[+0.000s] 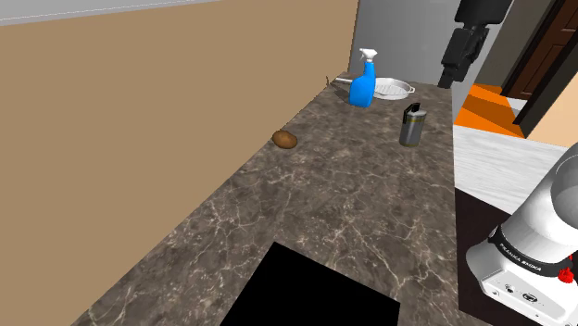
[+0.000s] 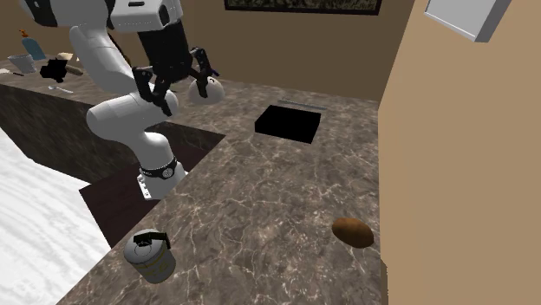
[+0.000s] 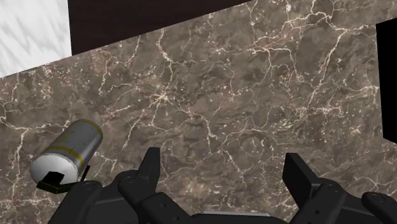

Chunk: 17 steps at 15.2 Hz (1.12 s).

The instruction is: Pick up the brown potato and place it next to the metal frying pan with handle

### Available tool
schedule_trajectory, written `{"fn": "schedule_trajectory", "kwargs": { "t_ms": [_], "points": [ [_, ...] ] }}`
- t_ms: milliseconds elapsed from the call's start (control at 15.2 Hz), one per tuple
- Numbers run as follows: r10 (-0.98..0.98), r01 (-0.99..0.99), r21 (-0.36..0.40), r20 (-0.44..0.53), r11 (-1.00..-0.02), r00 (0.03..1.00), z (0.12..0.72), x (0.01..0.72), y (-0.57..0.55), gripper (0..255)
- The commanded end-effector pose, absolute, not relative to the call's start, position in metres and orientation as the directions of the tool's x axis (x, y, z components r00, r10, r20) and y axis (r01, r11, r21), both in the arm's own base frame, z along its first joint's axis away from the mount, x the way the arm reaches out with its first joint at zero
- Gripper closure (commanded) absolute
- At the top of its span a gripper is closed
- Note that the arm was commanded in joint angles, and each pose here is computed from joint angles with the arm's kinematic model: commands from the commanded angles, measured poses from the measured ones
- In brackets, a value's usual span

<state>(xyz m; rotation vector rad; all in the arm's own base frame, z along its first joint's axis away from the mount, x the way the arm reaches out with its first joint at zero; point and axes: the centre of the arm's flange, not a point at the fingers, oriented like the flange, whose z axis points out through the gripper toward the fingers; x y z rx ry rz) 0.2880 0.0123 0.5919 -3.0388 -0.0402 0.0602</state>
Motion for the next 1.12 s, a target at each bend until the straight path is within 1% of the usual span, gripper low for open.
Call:
{"fn": "schedule_trajectory", "kwargs": {
  "t_ms": [0,1056],
  "points": [
    [0.028,0.024,-0.102,-0.038,-0.994,0.999,0.592,0.288,0.012,0],
    [-0.032,-0.037,-0.079,-0.064,-0.996,0.997,0.496,0.465,0.087,0]
  ]
}}
